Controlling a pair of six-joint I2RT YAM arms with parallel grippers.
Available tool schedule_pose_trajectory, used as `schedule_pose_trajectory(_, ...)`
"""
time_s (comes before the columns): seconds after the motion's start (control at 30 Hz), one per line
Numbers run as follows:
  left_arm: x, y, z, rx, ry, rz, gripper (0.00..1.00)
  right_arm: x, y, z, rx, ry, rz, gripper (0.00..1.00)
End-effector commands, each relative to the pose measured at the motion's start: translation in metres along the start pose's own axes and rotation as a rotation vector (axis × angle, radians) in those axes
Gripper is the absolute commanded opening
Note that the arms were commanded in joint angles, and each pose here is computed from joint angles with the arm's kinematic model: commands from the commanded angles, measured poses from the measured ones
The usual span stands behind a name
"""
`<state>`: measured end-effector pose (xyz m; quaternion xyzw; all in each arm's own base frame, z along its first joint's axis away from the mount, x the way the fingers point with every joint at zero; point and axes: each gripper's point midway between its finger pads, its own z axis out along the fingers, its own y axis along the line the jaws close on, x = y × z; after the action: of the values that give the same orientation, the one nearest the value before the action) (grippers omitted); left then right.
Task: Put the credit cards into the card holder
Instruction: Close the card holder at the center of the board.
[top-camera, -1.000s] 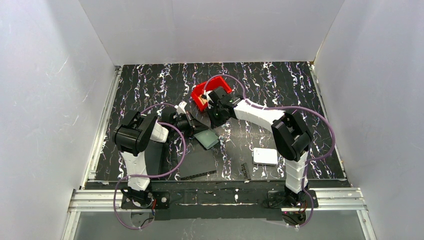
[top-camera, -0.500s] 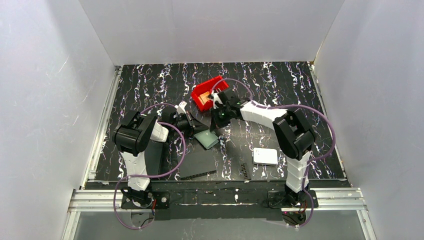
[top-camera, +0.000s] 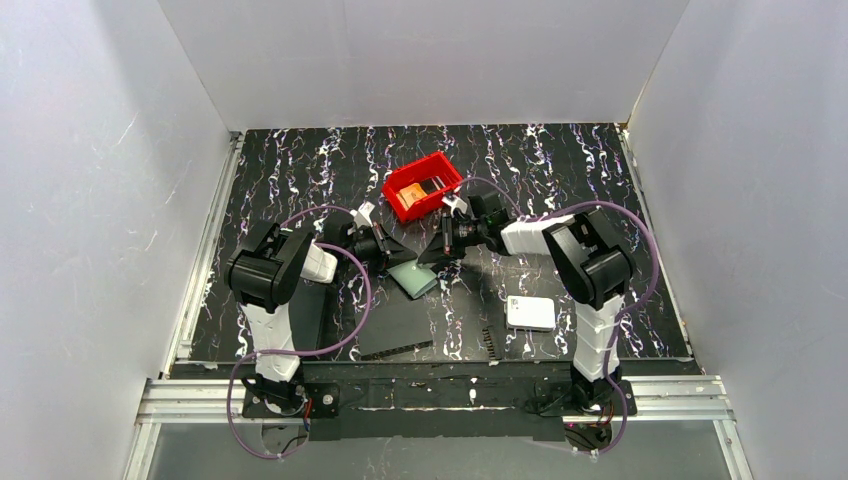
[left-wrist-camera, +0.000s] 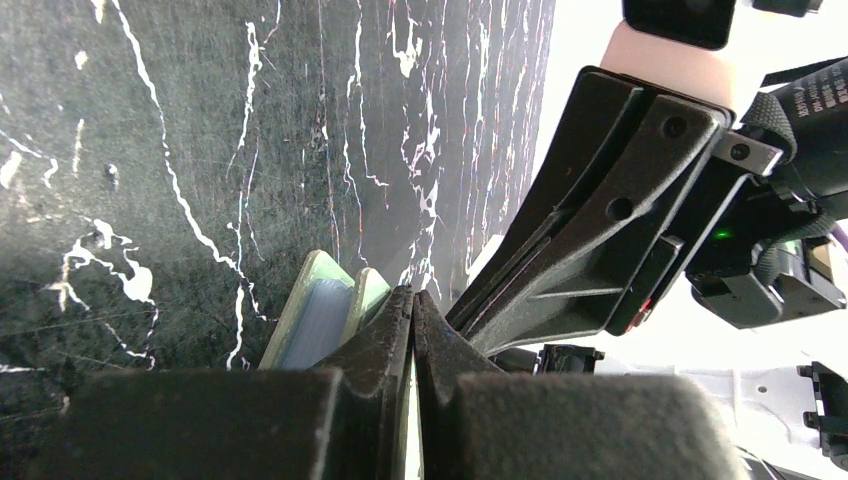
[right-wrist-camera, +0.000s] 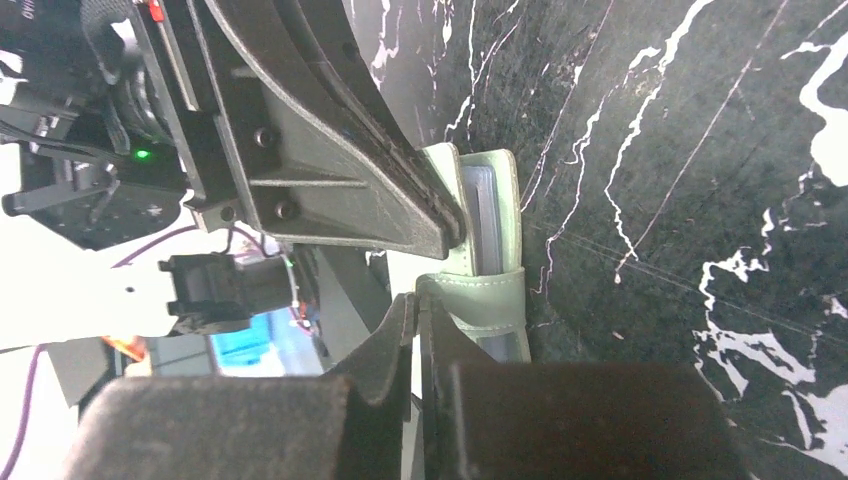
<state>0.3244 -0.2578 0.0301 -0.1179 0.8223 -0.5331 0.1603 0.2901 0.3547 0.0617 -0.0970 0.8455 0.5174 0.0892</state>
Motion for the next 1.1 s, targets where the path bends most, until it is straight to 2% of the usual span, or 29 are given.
schedule_pose_trajectory(0.0,0.046,0.099,-0.012,-0.355,0.062,-0.133,0.0,-0.005,0.034,-0.003,-0.191,0.001,0.01,0.01)
schedule_pose_trajectory(0.13,0.046,0.1,-0.012,-0.359,0.062,-0.134,0.0,-0.007,0.04,-0.007,-0.286,-0.018,0.069,0.01)
schedule_pose_trajectory(0.23,0.046,0.1,-0.012,-0.36,0.065,-0.132,0.0,-0.003,0.034,-0.005,-0.279,-0.008,0.059,0.01)
schedule_pose_trajectory(0.63,0.046,0.1,-0.014,-0.369,0.067,-0.124,0.0,0.008,0.0,0.006,-0.036,0.05,-0.059,0.01)
schedule_pose_trajectory(1.07,0.047,0.1,-0.014,-0.371,0.068,-0.125,0.0,0.012,-0.006,0.014,0.145,0.07,-0.205,0.01)
